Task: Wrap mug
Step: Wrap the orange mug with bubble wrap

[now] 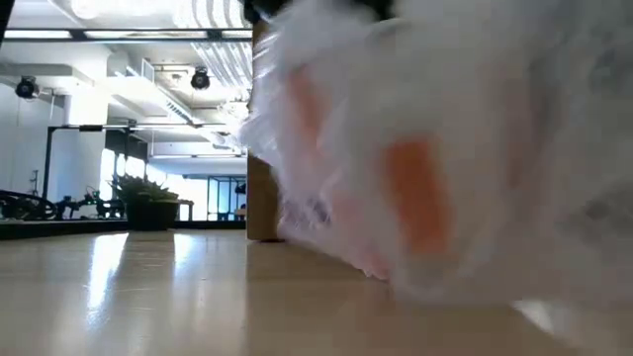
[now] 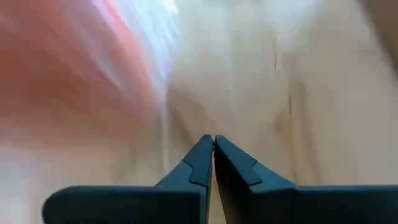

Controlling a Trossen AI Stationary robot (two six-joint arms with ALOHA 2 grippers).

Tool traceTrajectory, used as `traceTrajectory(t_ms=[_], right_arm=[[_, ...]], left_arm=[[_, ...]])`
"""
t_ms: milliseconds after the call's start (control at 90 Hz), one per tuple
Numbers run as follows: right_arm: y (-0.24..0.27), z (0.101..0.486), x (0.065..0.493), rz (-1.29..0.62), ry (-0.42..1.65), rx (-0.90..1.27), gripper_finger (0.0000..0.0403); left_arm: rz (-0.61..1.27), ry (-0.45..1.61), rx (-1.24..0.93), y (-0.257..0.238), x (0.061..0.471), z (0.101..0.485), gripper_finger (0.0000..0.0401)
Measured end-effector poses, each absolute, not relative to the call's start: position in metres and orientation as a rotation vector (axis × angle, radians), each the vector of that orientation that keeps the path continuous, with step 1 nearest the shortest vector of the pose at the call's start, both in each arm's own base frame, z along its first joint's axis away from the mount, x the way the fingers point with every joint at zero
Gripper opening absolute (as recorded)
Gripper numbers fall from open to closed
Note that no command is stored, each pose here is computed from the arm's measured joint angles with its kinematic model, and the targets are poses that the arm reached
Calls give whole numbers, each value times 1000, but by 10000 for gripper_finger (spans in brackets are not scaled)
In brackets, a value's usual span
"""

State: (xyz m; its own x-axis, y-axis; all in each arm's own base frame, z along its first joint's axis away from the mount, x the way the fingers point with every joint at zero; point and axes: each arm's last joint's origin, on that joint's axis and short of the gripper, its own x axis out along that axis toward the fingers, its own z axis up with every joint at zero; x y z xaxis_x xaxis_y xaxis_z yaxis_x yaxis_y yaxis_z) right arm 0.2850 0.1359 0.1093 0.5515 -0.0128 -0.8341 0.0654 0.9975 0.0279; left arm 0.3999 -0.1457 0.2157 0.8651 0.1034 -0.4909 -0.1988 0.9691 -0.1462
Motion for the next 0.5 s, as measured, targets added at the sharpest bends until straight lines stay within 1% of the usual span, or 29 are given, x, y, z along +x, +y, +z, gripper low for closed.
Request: traceTrajectory(t_ms=[144, 356, 411, 500], right_arm=[[134, 116, 287, -80, 946, 51, 2], [133, 123, 286, -80, 939, 55, 2], [132, 126, 285, -79, 932, 57, 2], [134, 136, 285, -58, 906, 60, 2]], left_arm=[[173, 520, -211, -144, 397, 210, 0], [175, 540, -201, -144, 395, 209, 0], [172, 549, -199, -144, 391, 213, 0], [166, 577, -203, -149, 380, 232, 0]])
